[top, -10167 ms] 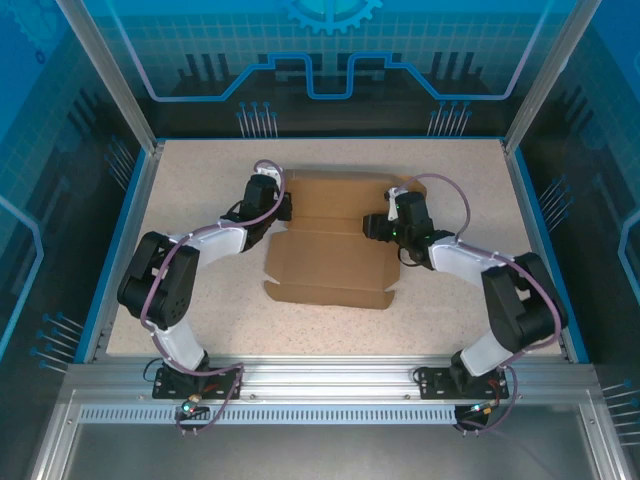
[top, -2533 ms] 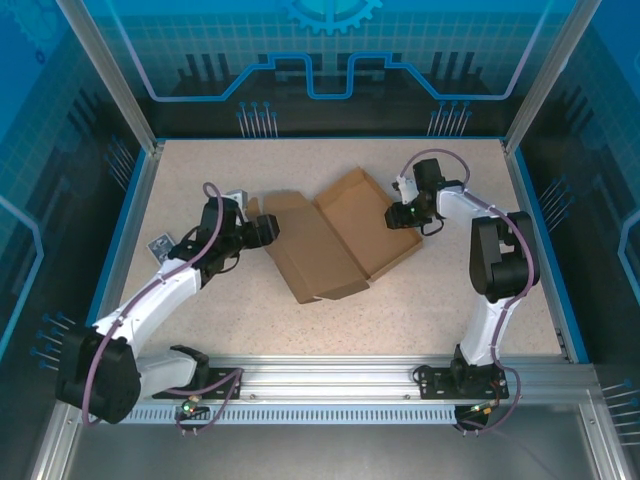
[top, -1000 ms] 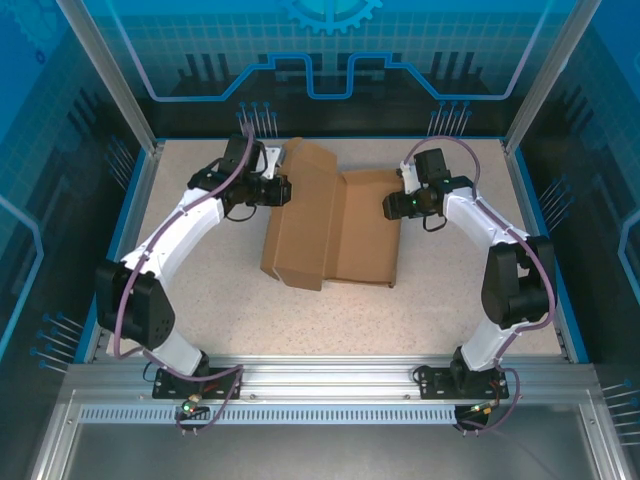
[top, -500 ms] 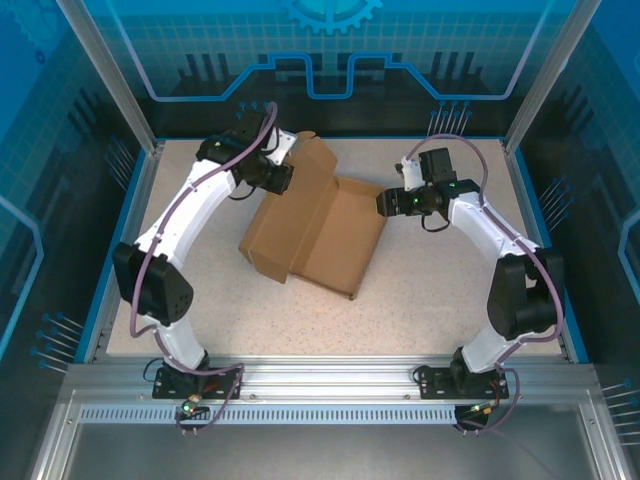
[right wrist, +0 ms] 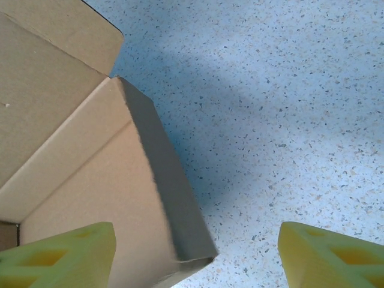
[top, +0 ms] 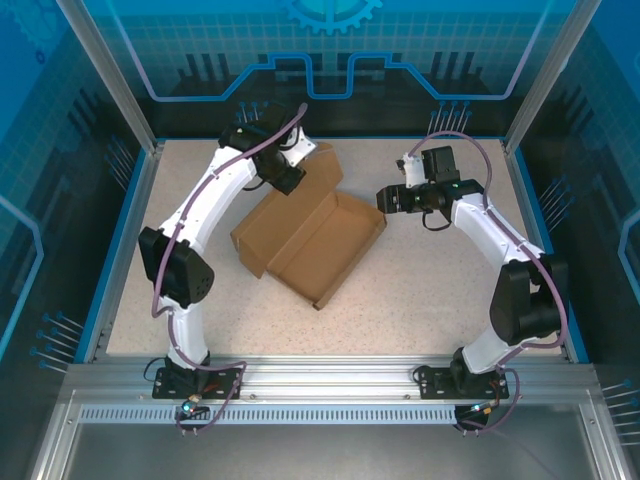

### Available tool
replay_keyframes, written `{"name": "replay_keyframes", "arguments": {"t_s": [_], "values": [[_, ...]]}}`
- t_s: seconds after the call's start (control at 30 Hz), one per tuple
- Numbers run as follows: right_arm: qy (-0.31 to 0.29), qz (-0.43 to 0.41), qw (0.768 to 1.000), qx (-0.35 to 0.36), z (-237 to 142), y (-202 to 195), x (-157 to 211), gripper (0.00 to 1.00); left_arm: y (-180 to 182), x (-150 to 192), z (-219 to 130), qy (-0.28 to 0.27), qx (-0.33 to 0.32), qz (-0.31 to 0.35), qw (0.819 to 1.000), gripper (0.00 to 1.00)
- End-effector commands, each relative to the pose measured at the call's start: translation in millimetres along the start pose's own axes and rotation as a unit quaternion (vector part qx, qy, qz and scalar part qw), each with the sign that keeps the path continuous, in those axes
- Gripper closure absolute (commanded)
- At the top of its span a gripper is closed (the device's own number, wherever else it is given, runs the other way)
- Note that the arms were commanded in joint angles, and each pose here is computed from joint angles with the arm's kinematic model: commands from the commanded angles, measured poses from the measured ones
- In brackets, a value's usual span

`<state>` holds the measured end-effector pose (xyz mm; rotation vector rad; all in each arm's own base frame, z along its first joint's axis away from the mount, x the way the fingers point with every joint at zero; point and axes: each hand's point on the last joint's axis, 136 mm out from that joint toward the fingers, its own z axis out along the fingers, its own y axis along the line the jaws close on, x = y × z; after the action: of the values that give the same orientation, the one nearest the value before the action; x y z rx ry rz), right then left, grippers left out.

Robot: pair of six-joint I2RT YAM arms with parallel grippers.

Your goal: Fold the paper box

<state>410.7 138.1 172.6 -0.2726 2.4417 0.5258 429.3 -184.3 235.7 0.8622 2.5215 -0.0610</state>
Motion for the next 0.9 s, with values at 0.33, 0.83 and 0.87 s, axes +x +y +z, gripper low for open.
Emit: {"name": "replay_keyframes", "arguments": {"t_s": [0.33, 0.83, 0.87], "values": [[0.018, 0.005, 1.000, 0.012, -2, -3, 13, 0.28, -7, -19, 18, 0.045, -0.092, 0.154, 0.983, 0.90], [0.025, 0.047, 0.998, 0.033, -3, -33, 32, 0.28, -41, -44, 34, 0.014, -0.113, 0.212, 0.971, 0.78], [0.026, 0.047, 0.998, 0.034, -2, -34, 33, 0.28, -42, -43, 36, 0.015, -0.111, 0.212, 0.971, 0.76]]}}
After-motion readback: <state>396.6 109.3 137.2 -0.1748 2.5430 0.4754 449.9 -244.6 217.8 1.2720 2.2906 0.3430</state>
